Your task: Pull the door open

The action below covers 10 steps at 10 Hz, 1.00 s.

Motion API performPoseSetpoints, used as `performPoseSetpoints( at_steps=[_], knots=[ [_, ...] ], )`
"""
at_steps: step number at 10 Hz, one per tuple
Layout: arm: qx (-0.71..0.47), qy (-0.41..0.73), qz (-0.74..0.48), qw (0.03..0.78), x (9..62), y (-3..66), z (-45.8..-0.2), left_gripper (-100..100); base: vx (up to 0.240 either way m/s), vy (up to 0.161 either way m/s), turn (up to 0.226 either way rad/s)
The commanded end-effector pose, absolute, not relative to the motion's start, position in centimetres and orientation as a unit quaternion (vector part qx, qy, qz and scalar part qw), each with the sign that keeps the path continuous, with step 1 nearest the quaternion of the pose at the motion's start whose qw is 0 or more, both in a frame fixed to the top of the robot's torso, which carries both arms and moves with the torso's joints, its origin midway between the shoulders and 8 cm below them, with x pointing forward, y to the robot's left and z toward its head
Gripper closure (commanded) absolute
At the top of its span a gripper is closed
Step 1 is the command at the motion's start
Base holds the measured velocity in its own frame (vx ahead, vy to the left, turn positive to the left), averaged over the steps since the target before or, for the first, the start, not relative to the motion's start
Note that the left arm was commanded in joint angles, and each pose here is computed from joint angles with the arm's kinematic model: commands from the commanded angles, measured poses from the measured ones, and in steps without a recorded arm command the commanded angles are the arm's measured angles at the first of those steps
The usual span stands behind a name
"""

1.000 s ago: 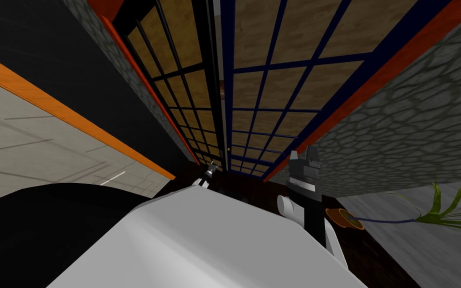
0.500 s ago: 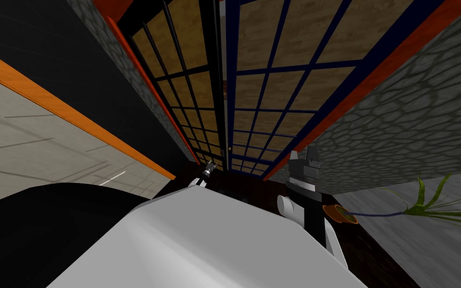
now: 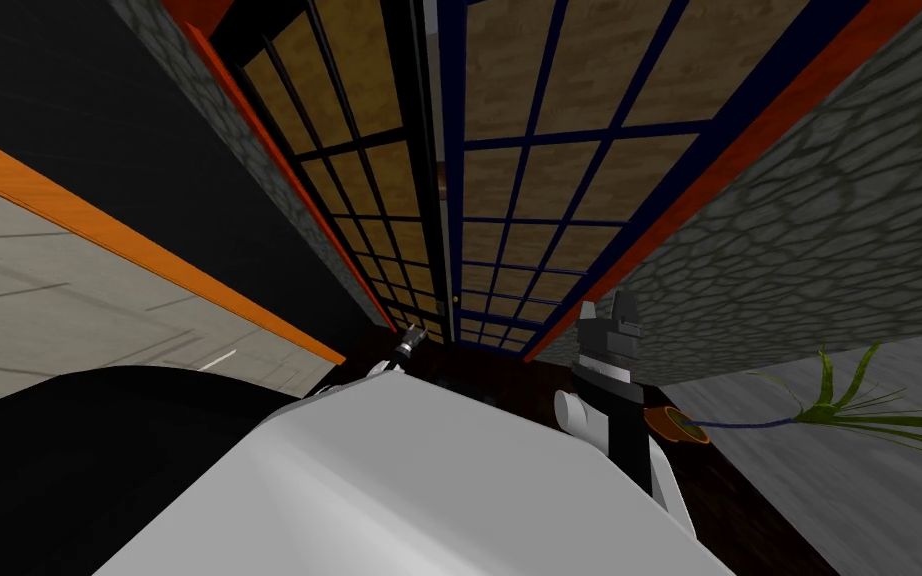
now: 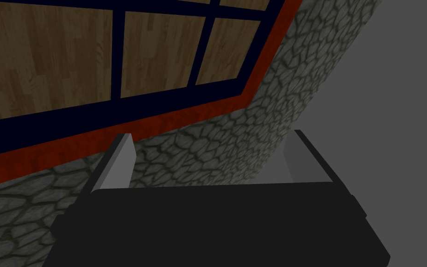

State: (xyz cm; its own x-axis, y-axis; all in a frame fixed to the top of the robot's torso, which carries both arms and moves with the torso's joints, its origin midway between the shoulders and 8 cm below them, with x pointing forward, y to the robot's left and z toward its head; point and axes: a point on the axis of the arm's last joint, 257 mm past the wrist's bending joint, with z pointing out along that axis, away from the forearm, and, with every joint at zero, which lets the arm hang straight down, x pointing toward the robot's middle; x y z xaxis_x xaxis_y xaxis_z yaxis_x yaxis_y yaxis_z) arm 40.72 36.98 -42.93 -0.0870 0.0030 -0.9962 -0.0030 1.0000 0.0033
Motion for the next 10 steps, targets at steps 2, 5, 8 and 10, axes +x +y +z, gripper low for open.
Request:
performPoseSetpoints(
  at_steps=[2,5,8,10],
  knots=[
    [-0.002,0.736,0.004,0.677,40.4,37.7,-42.5,-100,0.101,-0.02,-0.028],
    [-0.004,0.727,0.004,0.686,41.3,38.4,-41.4,-100,0.165,-0.047,-0.093],
    [-0.001,0.716,-0.001,0.698,42.7,37.9,-40.1,-100,0.17,-0.037,-0.077],
    [0.0,0.715,-0.001,0.699,42.6,37.9,-40.0,-100,0.118,-0.038,-0.013]
  ],
)
